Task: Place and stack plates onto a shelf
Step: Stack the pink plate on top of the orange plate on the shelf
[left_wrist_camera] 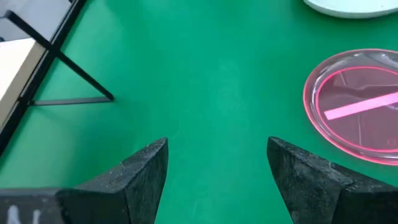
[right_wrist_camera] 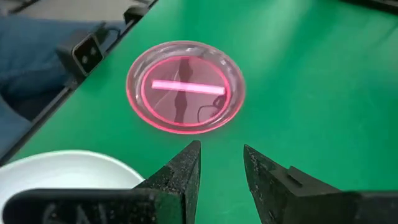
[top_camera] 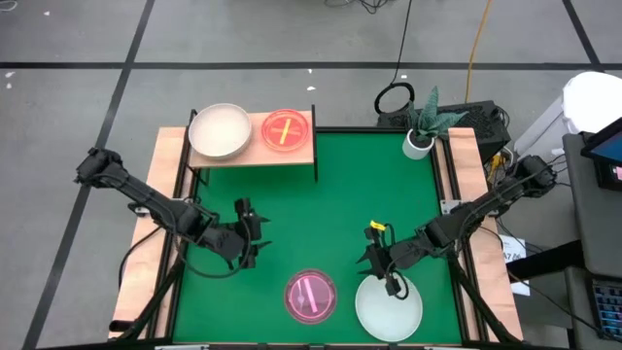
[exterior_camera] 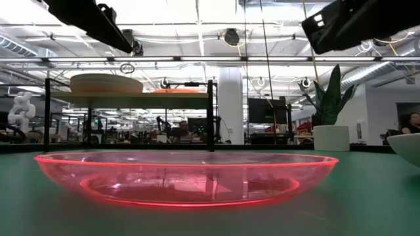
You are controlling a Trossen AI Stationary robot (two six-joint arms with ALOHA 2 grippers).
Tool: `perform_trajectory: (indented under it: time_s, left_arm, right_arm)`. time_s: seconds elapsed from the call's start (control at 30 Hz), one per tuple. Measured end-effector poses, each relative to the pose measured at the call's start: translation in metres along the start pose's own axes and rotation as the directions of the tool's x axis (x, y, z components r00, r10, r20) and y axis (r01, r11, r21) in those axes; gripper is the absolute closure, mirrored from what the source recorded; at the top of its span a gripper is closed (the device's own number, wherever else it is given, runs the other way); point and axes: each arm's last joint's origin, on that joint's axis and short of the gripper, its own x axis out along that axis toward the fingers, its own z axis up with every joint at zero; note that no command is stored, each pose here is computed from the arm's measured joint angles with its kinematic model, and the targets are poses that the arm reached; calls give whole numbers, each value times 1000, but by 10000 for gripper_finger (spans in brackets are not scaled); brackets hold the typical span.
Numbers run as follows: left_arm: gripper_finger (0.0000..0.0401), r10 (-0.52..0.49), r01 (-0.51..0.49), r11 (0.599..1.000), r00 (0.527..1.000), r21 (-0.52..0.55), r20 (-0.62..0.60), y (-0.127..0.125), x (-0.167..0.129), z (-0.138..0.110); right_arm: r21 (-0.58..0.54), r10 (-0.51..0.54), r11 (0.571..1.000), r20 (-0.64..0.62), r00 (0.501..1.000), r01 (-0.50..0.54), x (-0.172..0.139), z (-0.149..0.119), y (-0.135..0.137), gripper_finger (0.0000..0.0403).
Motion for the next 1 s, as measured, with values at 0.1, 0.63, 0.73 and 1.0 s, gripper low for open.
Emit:
perform_trajectory:
  time_s: [0.1,0.63,0.73,1.0]
  left_arm:
    - [123,-1,1,1000,1000,-5,1,-2,2,0]
    - [123,-30,31,998,999,-47,22,-11,-1,0]
    - [123,-28,29,999,999,-43,22,-10,-1,0]
    - [123,-28,28,999,999,-39,20,-10,-1,0]
  right_arm:
    - [-36,7,999,-28,1000,-8,15,1,5,298]
    - [-296,109,938,-241,964,-180,103,32,37,298]
    - [-345,104,917,-283,953,-202,114,34,39,295]
    - [-406,154,866,-336,929,-290,128,28,39,274]
